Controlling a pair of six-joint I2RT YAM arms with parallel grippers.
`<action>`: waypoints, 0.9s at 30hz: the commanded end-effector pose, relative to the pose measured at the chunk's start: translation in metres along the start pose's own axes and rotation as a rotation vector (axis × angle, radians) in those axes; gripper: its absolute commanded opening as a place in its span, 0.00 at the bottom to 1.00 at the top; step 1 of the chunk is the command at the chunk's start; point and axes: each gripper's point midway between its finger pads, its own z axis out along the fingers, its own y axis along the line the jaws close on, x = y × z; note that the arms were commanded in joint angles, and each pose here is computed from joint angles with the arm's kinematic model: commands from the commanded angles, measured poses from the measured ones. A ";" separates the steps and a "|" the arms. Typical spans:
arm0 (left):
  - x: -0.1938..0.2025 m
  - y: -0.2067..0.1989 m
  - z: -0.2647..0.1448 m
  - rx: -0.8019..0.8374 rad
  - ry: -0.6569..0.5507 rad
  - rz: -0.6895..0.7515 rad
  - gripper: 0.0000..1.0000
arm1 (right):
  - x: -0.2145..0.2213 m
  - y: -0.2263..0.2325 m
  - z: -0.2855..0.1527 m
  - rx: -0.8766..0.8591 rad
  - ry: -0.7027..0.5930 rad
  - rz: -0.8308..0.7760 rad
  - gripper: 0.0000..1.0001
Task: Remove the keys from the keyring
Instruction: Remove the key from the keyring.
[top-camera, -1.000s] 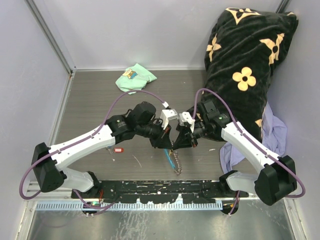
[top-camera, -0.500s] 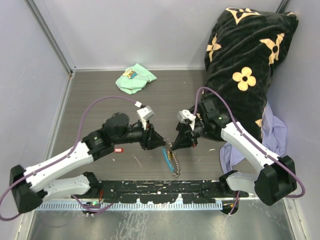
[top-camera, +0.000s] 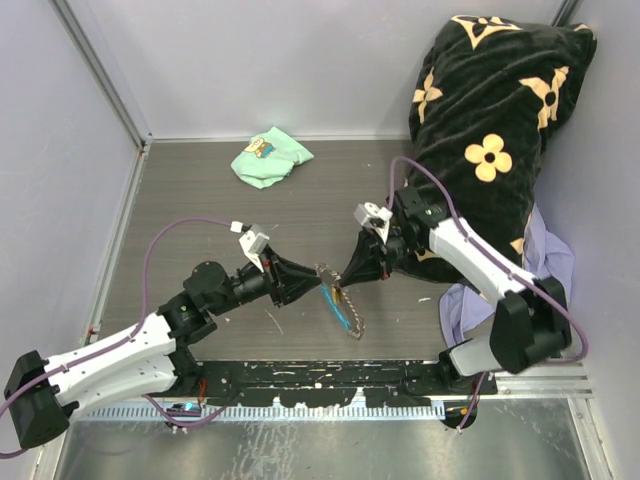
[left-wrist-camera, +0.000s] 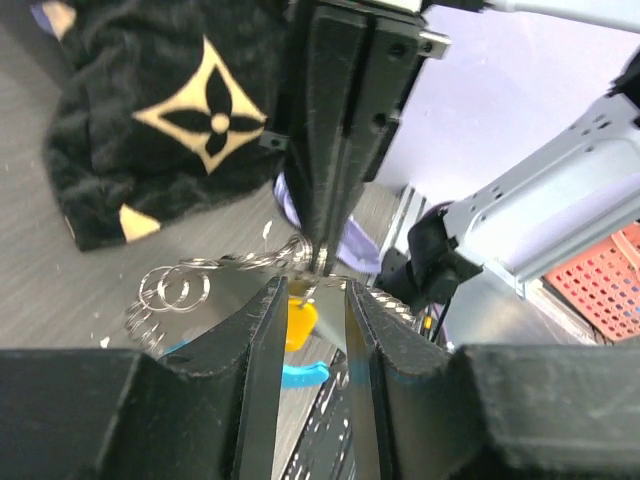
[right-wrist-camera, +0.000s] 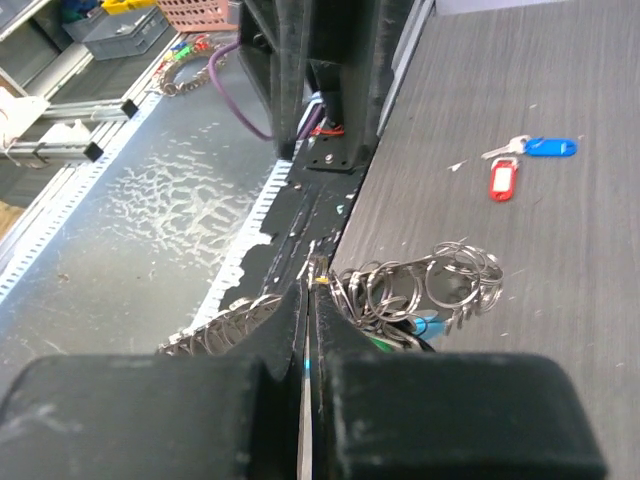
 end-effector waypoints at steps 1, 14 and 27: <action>-0.058 -0.021 -0.006 0.056 -0.228 0.080 0.31 | -0.042 0.002 0.000 -0.040 -0.085 -0.081 0.01; -0.065 -0.005 -0.030 -0.075 -0.232 0.171 0.31 | -0.046 -0.054 -0.015 0.109 0.203 -0.067 0.01; -0.065 -0.005 -0.022 -0.065 -0.218 0.203 0.32 | -0.103 -0.048 0.004 0.307 -0.135 -0.095 0.01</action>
